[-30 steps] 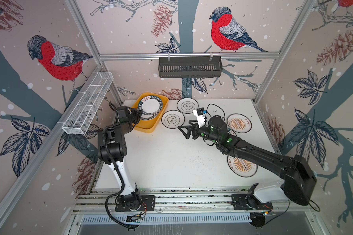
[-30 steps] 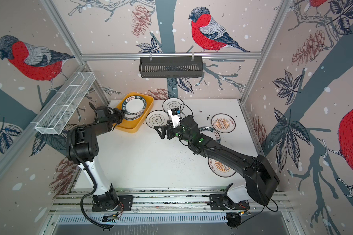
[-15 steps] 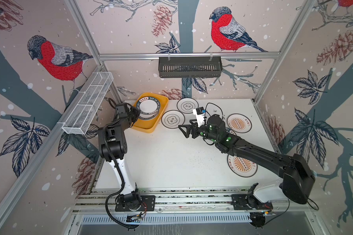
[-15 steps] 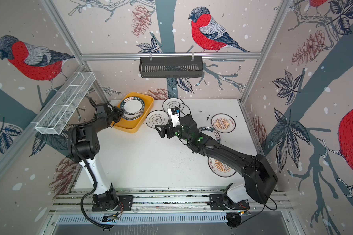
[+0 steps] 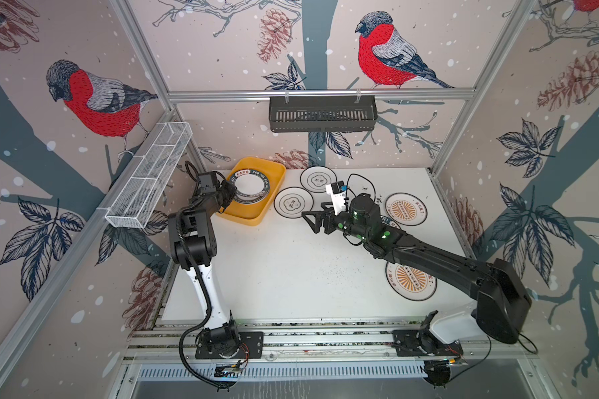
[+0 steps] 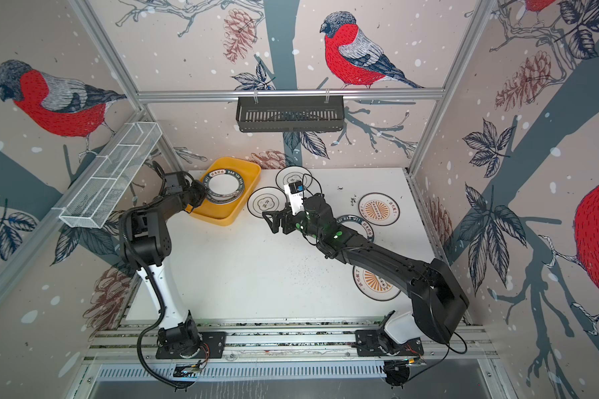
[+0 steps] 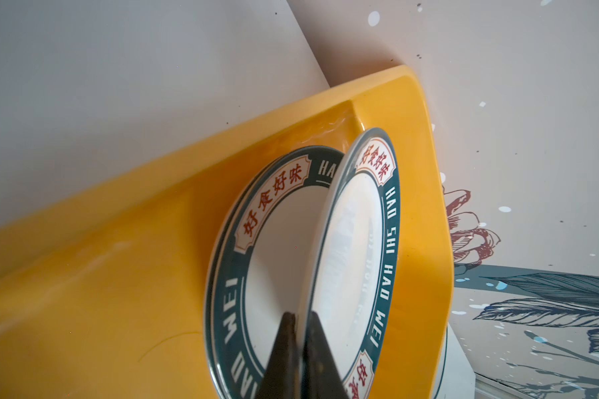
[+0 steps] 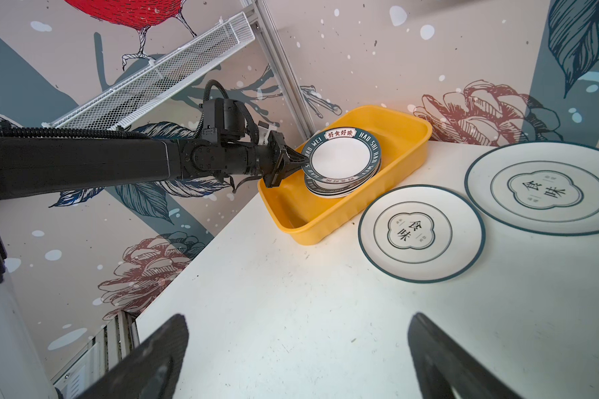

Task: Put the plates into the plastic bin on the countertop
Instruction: 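Lower the plate onto the plates stacked in the bin with the left gripper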

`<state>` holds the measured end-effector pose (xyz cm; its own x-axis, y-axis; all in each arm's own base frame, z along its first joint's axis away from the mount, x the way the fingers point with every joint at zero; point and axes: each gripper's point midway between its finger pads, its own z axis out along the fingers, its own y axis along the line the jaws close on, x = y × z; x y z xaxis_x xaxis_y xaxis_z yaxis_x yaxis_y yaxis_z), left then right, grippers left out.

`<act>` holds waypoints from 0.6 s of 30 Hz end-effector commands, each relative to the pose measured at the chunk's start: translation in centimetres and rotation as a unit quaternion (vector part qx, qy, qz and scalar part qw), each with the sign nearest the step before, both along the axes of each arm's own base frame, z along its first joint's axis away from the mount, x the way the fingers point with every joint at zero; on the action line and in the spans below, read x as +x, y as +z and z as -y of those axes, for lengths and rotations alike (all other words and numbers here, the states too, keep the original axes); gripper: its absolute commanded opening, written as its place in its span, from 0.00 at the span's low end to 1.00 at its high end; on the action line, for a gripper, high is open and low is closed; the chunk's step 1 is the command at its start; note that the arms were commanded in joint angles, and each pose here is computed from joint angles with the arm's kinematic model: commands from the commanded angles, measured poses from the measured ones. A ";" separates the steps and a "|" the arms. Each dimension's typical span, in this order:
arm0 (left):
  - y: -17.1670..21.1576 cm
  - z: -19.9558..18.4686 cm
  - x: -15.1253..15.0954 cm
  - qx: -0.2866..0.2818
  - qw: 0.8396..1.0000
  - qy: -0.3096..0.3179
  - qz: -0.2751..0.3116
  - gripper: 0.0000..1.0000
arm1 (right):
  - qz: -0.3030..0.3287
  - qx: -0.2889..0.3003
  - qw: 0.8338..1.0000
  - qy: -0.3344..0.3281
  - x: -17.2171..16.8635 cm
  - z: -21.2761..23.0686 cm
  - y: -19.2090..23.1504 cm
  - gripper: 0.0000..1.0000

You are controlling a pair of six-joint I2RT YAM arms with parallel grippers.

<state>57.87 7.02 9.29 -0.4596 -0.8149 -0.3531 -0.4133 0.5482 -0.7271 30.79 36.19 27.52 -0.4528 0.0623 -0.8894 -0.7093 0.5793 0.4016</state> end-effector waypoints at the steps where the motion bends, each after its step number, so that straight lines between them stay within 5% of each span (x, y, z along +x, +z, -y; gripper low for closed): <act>1: -0.2 -0.4 0.1 0.018 1.000 -0.005 -0.005 0.00 | 0.011 0.000 1.000 -0.007 0.3 0.1 0.4 1.00; 8: -1.1 -0.5 0.1 0.025 0.999 -0.013 -0.020 0.00 | 0.010 0.000 1.000 -0.008 0.3 0.1 0.4 1.00; 18: -1.2 -0.4 0.0 0.033 0.999 -0.024 -0.027 0.16 | 0.004 -0.004 1.000 -0.015 0.6 0.2 0.0 1.00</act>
